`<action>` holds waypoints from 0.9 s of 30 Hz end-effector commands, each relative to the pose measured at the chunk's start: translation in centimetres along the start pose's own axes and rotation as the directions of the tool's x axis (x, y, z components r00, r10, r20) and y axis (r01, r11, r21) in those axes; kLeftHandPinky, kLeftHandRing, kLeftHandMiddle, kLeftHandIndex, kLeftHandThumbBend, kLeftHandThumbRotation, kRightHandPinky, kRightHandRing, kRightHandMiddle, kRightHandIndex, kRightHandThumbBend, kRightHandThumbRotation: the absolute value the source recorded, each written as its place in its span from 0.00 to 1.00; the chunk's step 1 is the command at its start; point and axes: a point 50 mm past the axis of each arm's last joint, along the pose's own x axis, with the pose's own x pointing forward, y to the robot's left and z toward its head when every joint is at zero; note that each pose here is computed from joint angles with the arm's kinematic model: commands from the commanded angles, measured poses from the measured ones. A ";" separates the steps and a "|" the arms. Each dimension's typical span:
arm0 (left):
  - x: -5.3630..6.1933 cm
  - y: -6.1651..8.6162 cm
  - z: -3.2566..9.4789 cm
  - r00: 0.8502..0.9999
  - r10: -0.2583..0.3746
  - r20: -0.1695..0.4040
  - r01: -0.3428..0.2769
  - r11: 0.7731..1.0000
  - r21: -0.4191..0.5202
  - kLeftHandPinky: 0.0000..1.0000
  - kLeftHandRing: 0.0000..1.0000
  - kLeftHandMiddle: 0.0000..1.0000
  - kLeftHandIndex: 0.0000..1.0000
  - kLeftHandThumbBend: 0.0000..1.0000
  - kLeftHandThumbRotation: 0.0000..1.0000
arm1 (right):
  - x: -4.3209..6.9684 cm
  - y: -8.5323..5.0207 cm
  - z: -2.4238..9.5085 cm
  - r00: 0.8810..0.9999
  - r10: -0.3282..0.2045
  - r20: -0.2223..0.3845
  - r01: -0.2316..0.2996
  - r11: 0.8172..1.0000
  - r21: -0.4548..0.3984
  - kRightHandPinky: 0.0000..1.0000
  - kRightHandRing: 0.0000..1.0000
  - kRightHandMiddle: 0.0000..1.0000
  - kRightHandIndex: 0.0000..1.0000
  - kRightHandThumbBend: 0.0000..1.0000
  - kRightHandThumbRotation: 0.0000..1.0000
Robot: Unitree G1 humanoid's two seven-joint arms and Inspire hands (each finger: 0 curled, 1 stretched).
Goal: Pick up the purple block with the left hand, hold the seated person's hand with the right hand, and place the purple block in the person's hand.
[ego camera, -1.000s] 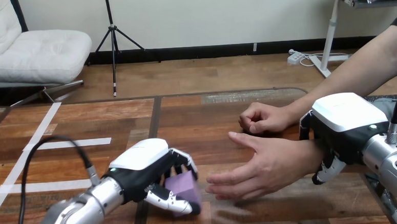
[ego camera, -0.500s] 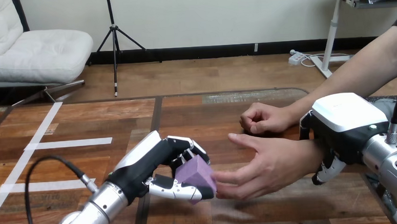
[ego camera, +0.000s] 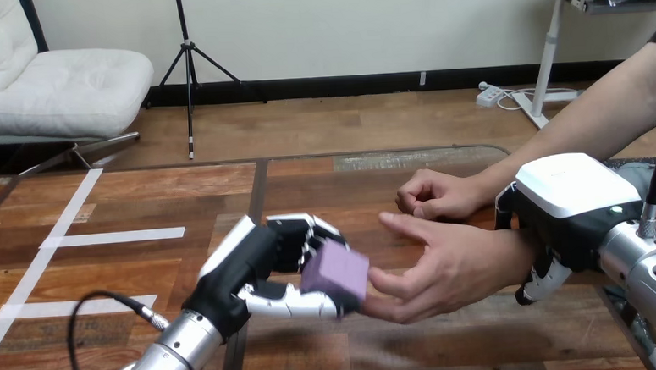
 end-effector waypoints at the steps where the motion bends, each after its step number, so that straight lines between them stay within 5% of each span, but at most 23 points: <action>1: 2.3 2.1 2.8 0.967 0.165 0.194 -0.139 0.981 -0.137 0.37 0.43 0.51 0.52 0.80 0.10 | 0.0 -2.5 -0.3 0.995 -0.102 -0.005 0.102 0.995 0.001 0.30 0.38 0.46 0.53 0.83 0.00; 27: 3.1 2.0 2.9 0.965 0.174 0.195 -0.136 0.972 -0.194 0.39 0.45 0.51 0.51 0.83 0.10 | 0.0 -3.0 -0.3 0.992 -0.129 0.009 0.129 0.992 -0.011 0.29 0.38 0.46 0.51 0.86 0.00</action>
